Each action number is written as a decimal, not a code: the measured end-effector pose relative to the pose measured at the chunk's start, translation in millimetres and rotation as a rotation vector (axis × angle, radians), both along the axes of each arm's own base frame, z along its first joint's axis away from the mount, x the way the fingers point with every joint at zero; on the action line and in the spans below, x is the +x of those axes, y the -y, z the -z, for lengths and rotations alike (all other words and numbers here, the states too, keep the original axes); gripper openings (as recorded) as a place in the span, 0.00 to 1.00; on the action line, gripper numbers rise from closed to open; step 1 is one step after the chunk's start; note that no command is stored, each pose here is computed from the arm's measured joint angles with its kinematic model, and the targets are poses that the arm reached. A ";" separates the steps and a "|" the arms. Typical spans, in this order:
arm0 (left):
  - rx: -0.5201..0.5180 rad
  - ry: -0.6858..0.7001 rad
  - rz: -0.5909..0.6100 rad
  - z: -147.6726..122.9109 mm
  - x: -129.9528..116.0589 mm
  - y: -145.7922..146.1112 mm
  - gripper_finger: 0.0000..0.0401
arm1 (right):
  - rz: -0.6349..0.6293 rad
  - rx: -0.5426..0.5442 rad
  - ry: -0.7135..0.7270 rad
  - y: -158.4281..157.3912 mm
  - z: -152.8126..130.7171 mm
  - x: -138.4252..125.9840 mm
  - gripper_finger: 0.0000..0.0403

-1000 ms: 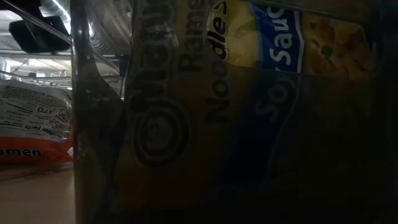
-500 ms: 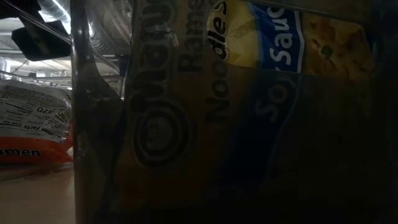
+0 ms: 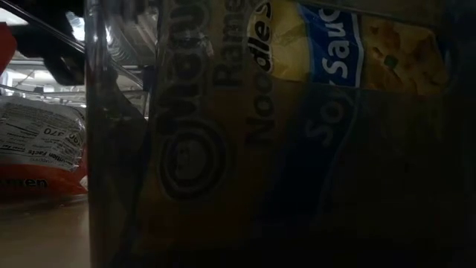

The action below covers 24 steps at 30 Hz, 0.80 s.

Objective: Sort Maruchan noodles
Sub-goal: Put the orange noodle pack into the left transparent bin

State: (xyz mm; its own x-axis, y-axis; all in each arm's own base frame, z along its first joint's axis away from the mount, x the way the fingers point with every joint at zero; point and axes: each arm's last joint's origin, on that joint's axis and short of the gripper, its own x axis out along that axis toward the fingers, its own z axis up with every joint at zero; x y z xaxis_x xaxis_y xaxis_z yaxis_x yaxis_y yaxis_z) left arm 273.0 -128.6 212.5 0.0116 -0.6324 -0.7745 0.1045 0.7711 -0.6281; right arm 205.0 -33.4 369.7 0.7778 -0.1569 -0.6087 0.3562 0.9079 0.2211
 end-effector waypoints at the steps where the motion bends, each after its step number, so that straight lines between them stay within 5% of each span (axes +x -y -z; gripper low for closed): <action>1: 0.003 -0.008 -0.011 -0.1 0.5 -3.6 0.39 | 0.000 0.000 0.000 0.0 0.0 0.0 0.14; 7: 0.019 0.067 -0.108 -24.6 -2.8 -38.1 0.38 | 0.042 -0.033 0.000 1.6 -0.4 0.0 0.14; 13: 0.127 0.256 -0.415 -74.2 -25.2 -103.5 0.38 | 0.208 -0.133 -0.106 7.8 7.0 -3.0 0.18; 19: 0.213 0.482 -0.760 -107.8 -38.8 -155.7 0.40 | 0.329 -0.072 -0.393 28.4 38.1 2.0 0.43; 24: 0.216 0.641 -0.865 -122.3 -35.8 -172.7 0.43 | 0.427 -0.082 -0.625 44.2 73.5 15.7 0.67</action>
State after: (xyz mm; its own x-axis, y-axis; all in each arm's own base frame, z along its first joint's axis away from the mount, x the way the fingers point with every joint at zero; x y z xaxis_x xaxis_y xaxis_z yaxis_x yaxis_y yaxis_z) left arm 237.2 44.1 334.8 0.8259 -0.0683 -0.5596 -0.2658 0.8282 -0.4934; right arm 220.7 -77.7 296.2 0.1541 -0.4307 -0.8892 0.7170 0.6680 -0.1993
